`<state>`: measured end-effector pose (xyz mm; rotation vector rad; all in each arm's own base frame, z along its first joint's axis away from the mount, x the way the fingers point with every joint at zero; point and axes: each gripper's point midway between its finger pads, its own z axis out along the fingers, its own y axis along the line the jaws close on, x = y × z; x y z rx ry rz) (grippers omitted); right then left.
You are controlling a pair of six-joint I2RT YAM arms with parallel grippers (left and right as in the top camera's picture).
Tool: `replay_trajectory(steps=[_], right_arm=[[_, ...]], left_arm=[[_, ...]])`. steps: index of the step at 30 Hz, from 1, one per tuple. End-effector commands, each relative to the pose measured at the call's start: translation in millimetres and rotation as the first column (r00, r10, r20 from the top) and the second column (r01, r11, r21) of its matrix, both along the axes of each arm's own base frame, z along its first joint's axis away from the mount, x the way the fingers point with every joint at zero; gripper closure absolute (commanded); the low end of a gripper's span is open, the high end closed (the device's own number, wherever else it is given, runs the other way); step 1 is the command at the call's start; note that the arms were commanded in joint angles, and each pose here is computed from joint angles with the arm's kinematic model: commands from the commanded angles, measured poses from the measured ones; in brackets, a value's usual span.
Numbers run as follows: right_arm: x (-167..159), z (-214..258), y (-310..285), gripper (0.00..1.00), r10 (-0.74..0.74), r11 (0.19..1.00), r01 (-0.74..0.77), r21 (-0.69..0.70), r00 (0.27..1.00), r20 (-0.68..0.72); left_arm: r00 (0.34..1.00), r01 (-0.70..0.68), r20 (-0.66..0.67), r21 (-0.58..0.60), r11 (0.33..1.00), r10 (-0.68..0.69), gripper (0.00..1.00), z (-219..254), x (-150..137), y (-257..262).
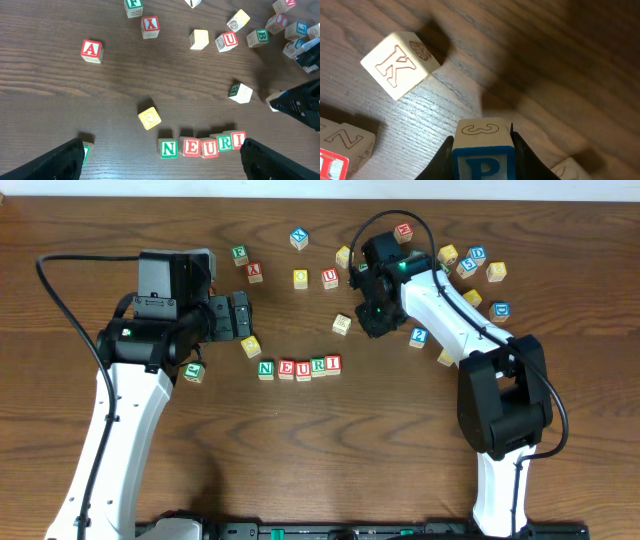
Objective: Spell out NEURIPS
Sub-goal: 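Carry the P block with the right gripper toward the I block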
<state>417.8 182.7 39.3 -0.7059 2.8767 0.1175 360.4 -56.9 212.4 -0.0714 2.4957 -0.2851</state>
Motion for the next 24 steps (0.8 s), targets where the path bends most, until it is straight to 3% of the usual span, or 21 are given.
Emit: replay_trajectory(steps=[1,9,24], right_arm=[[2,11,0,0.94,-0.13,0.991,0.13,-0.016,0.991,0.021],[-13,10,11,0.96,-0.176,0.98,0.178,-0.093,0.984,0.036],[-35,9,32,0.99,-0.236,0.966,0.235,-0.104,0.972,0.003]], left_arm=[[0.999,0.007,0.033,-0.004,1.0,-0.006,0.02,12,2,-1],[0.999,0.007,0.033,-0.004,1.0,-0.006,0.02,13,3,-1],[0.999,0.007,0.033,-0.004,1.0,-0.006,0.02,12,2,-1]])
